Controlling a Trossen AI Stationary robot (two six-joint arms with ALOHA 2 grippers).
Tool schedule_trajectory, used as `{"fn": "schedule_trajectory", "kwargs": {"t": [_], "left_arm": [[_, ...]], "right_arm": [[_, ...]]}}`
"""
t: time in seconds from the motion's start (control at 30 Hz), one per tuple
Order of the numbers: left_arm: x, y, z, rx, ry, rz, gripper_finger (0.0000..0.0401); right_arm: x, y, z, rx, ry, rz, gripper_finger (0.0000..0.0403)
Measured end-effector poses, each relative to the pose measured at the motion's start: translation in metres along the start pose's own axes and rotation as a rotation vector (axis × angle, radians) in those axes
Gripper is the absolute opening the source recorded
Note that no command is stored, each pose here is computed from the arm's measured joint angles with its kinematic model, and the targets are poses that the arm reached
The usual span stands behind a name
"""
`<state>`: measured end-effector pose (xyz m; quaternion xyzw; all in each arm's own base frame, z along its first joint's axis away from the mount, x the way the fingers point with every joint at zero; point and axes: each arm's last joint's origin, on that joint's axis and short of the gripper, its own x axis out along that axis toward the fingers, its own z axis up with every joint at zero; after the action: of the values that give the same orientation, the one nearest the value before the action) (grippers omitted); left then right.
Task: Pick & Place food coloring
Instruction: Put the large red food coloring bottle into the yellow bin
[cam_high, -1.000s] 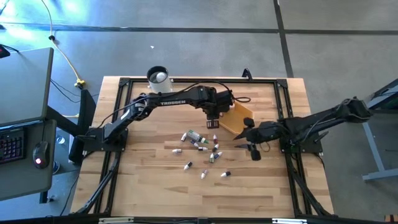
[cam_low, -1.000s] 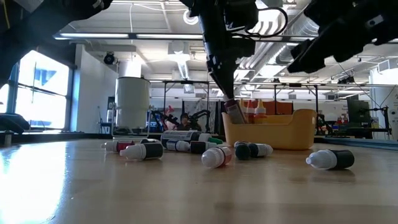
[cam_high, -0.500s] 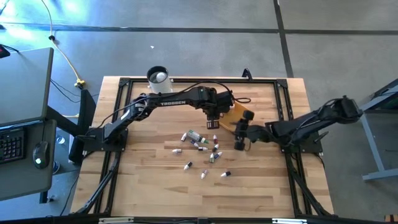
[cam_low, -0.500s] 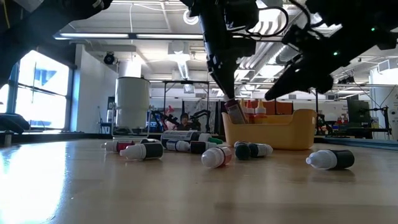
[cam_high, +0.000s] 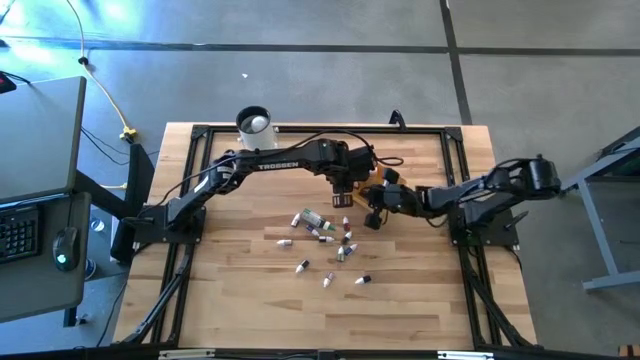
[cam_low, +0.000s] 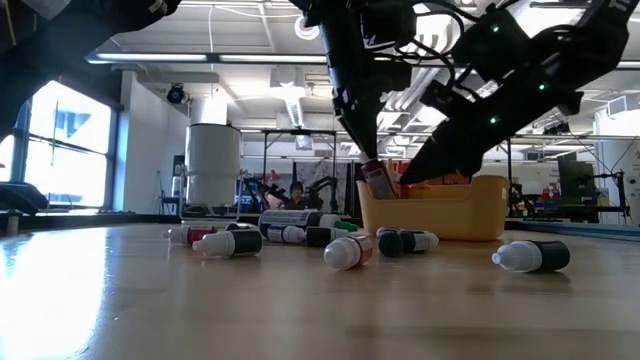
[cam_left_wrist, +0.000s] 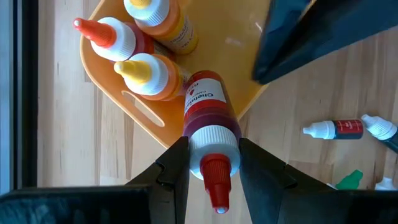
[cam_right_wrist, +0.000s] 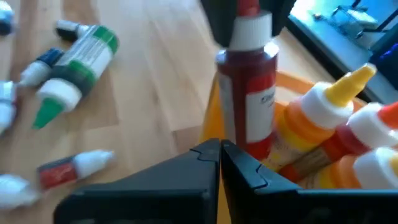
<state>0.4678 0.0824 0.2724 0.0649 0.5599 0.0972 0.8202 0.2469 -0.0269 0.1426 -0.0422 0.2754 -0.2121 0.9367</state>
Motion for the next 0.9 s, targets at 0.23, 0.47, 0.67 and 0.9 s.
{"fn": "schedule_trajectory", "kwargs": {"t": [0.23,0.47,0.67,0.9], "left_arm": [[0.000,-0.001,0.000,0.023,-0.005,-0.027,0.0106],[0.000,0.000,0.000,0.025,-0.005,-0.026,0.0106],[0.000,0.000,0.001,0.025,-0.010,-0.025,0.0106],[0.000,0.000,0.001,0.025,-0.011,-0.010,0.0121]], "right_arm": [[0.016,-0.007,-0.007,0.023,0.010,-0.016,0.0002],[0.026,-0.013,-0.014,0.037,0.031,-0.029,0.0002],[0.030,-0.014,-0.014,0.053,0.001,-0.009,0.0001],[0.029,-0.014,-0.014,0.053,0.002,-0.002,0.0001]]}}
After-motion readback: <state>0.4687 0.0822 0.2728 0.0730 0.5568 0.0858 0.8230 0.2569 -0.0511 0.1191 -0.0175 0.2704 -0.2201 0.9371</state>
